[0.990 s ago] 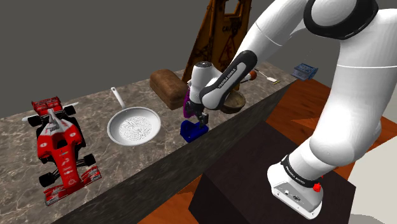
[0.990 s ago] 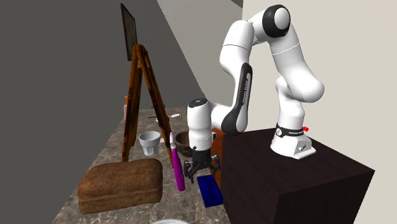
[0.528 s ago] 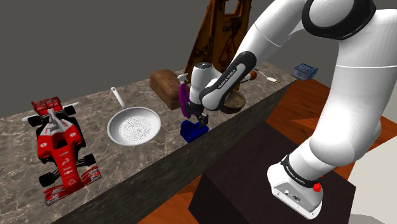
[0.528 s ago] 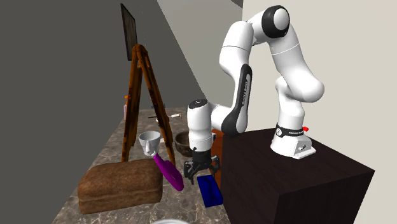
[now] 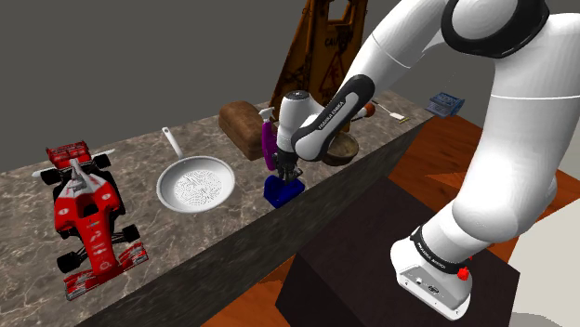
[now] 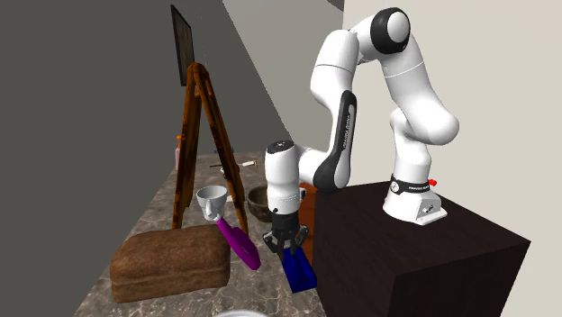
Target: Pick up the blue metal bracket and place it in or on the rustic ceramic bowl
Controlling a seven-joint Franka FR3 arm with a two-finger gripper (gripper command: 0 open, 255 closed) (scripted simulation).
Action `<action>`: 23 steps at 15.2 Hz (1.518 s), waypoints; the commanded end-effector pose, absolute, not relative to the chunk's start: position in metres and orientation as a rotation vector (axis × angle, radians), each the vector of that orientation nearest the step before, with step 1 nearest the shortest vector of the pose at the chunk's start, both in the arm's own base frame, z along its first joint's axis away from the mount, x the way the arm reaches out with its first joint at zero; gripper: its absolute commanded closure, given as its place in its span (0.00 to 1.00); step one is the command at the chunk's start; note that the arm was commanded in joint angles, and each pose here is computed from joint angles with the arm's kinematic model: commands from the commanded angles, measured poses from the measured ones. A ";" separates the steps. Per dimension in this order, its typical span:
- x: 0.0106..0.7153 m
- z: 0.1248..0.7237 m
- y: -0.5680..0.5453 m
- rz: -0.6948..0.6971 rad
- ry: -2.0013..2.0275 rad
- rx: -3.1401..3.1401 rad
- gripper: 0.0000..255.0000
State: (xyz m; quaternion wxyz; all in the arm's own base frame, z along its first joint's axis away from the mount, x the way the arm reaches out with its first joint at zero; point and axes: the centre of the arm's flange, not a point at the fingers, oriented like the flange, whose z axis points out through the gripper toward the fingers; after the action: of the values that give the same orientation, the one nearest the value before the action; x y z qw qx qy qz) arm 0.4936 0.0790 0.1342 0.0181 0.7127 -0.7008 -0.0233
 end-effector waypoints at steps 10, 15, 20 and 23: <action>0.493 0.176 0.079 -0.073 -2.176 2.213 1.00; 0.493 0.202 0.079 -0.073 -2.176 2.213 1.00; 0.493 0.229 0.079 -0.073 -2.176 2.213 1.00; 0.493 0.245 0.079 -0.073 -2.176 2.213 1.00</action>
State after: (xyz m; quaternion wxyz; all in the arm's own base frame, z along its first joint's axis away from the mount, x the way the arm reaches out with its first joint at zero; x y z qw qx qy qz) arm 0.4934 0.0796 0.2388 0.0185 0.7127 -0.7008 -0.0236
